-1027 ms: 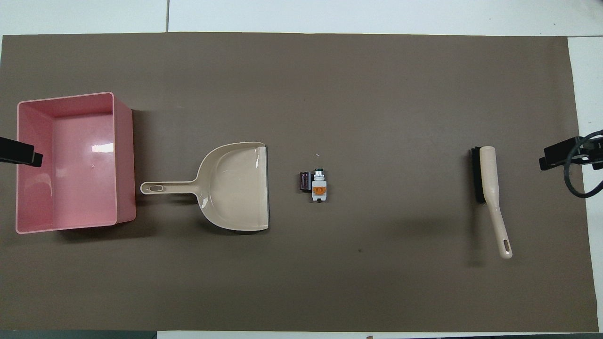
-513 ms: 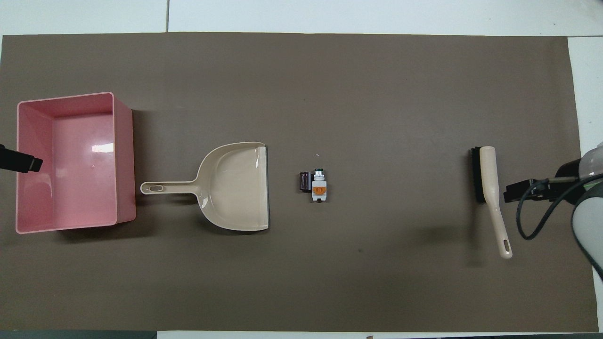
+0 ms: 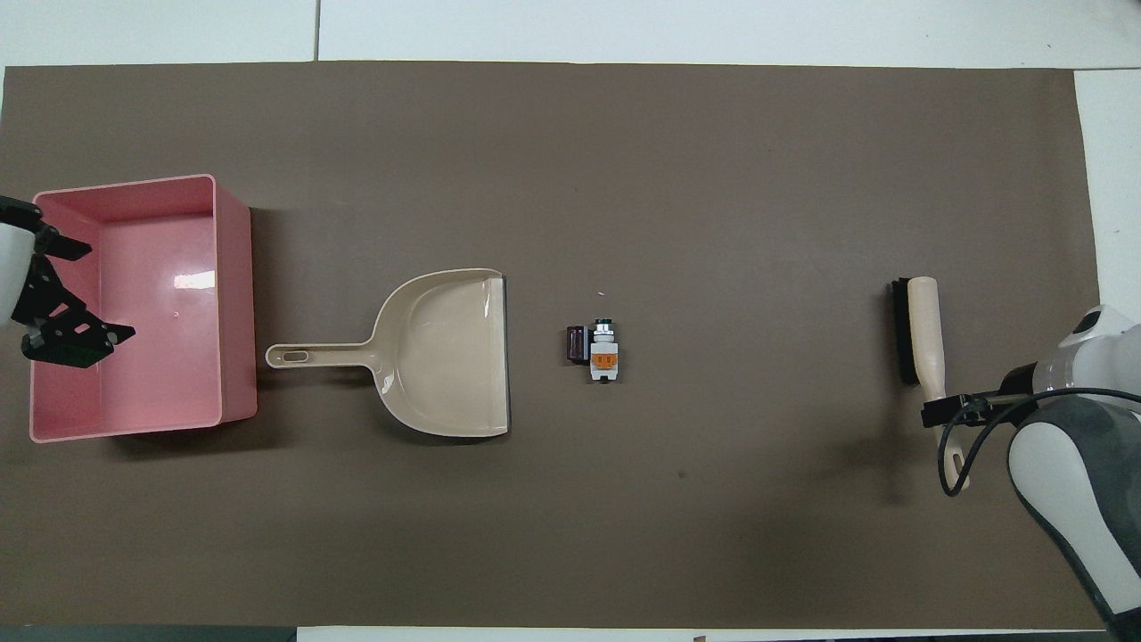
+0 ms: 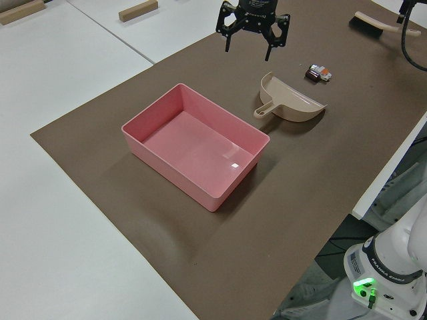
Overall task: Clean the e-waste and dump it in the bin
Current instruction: 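Grasp the dustpan handle with the left gripper while the right gripper reaches the brush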
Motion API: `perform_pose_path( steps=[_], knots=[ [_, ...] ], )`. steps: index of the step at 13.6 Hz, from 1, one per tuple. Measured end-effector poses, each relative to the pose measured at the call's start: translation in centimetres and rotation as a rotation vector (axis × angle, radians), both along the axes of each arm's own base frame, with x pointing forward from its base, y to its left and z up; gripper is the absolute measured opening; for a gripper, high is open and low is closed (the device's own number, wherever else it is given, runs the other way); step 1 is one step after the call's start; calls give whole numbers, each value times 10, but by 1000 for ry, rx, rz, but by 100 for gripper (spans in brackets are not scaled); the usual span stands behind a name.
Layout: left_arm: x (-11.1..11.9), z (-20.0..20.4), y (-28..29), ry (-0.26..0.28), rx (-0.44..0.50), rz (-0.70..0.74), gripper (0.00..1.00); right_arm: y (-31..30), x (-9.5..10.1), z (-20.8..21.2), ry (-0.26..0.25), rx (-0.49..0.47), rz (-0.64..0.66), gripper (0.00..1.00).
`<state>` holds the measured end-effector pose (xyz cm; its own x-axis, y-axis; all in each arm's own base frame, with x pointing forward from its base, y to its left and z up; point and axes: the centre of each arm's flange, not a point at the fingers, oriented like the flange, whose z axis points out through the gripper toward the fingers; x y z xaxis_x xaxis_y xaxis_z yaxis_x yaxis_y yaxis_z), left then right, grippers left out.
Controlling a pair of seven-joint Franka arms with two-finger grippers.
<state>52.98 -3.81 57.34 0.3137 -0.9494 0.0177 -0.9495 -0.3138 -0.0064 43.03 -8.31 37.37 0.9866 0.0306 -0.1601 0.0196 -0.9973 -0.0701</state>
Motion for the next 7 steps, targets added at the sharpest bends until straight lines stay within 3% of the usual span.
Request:
perform_pose_path(
  steps=[3, 7],
  knots=[
    [-4, -38, -48, -17, 1, -176, 100, -2, -7, -15, 14, 4, 2, 98],
    [-15, -100, -84, 0, 3, -252, 100, -2, -6, -33, 3, 2, 32, 94]
  ],
)
